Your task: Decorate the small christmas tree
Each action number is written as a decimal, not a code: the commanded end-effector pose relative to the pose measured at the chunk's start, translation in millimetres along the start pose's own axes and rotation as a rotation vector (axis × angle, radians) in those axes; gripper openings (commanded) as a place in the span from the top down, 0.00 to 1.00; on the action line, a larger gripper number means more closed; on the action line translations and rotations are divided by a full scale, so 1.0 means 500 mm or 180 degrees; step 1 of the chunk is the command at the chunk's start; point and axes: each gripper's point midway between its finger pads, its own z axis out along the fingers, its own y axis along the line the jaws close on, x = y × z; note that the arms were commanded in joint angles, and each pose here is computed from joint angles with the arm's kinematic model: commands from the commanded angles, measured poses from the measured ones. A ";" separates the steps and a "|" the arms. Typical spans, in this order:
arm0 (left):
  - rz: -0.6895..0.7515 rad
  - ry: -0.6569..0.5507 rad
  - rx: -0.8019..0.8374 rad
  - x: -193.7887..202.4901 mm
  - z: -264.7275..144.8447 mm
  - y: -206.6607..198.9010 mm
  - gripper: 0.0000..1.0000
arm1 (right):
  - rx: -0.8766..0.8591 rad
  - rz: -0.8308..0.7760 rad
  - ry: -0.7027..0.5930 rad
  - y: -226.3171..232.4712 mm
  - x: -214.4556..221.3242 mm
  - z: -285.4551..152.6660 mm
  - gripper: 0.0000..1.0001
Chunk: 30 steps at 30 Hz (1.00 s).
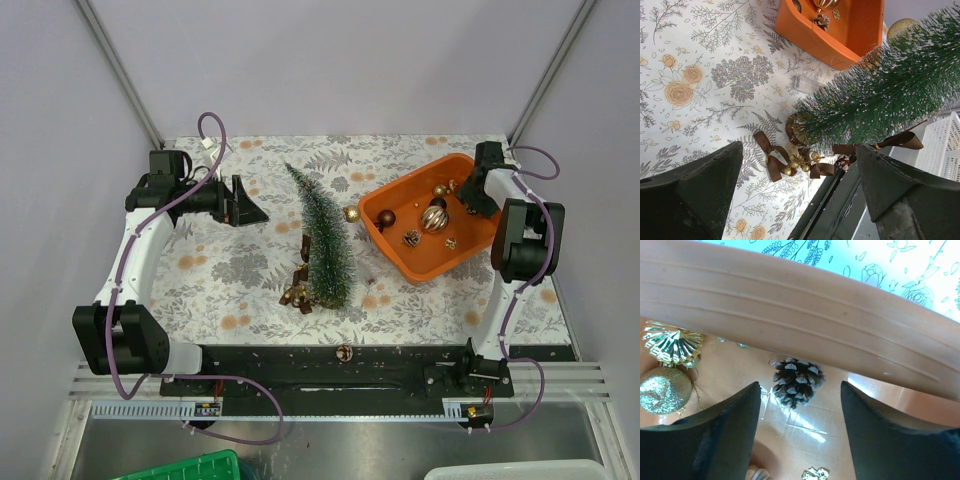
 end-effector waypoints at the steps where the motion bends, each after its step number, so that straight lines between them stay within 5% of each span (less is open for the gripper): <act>1: 0.0176 -0.0067 0.0060 -0.012 -0.005 -0.012 0.01 | 0.0030 0.0049 -0.0234 -0.007 -0.047 -0.022 0.24; 24: 0.0148 -0.0046 0.0052 -0.012 -0.001 -0.005 0.01 | 0.0077 0.0055 -0.0152 -0.002 -0.037 0.015 0.42; 30: 0.0153 -0.0046 0.0052 -0.009 -0.002 -0.007 0.01 | 0.0024 0.0086 -0.0174 0.002 -0.040 0.002 0.56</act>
